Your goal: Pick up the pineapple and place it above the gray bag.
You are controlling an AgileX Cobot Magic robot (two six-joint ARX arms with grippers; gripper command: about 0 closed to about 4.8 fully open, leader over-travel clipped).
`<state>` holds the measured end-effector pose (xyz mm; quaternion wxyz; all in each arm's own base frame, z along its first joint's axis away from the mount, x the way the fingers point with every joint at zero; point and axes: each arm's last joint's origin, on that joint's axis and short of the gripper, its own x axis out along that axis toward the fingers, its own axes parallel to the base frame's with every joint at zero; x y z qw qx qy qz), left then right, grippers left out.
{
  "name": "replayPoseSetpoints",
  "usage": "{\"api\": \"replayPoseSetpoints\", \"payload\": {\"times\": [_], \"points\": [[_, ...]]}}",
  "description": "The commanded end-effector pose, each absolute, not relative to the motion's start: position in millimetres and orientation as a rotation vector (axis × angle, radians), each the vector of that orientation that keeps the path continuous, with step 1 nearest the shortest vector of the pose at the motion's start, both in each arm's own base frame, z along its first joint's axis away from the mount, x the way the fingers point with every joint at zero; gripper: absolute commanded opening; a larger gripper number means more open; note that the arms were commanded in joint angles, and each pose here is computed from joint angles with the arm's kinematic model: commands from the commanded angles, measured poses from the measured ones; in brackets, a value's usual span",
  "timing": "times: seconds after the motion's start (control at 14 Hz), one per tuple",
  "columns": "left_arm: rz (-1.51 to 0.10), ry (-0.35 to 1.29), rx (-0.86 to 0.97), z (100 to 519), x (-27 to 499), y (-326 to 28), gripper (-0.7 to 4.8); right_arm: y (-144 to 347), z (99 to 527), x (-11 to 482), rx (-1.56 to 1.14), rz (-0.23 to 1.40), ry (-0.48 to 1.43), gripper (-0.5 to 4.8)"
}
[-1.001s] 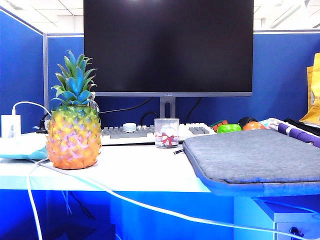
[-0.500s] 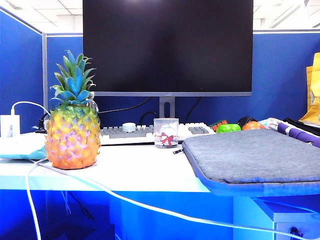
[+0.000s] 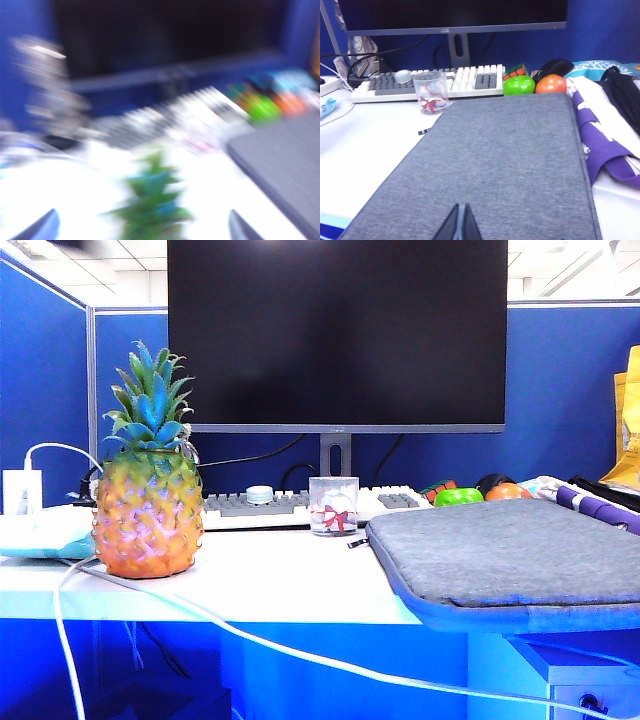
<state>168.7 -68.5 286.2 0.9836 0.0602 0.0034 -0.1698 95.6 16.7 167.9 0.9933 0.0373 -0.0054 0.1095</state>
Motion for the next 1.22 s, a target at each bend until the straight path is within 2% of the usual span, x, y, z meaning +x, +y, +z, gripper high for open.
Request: {"api": "replayPoseSetpoints", "payload": {"times": [0.07, 0.43, 0.64, 1.22], "points": [[-0.419, 0.182, 0.157, 293, 209, -87, 4.79, 17, 166, 96, 0.08, 0.223, -0.018, -0.05], [-0.341, 0.332, 0.173, 280, 251, -84, 4.79, 17, 168, 96, 0.085, 0.226, -0.032, -0.05], [-0.373, 0.396, 0.127, 266, 263, -88, 4.79, 17, 172, 96, 0.089, 0.228, -0.072, -0.05], [-0.377, 0.458, 0.059, 232, 289, -97, 4.79, 17, 173, 96, 0.089, 0.228, -0.081, -0.05]]}}
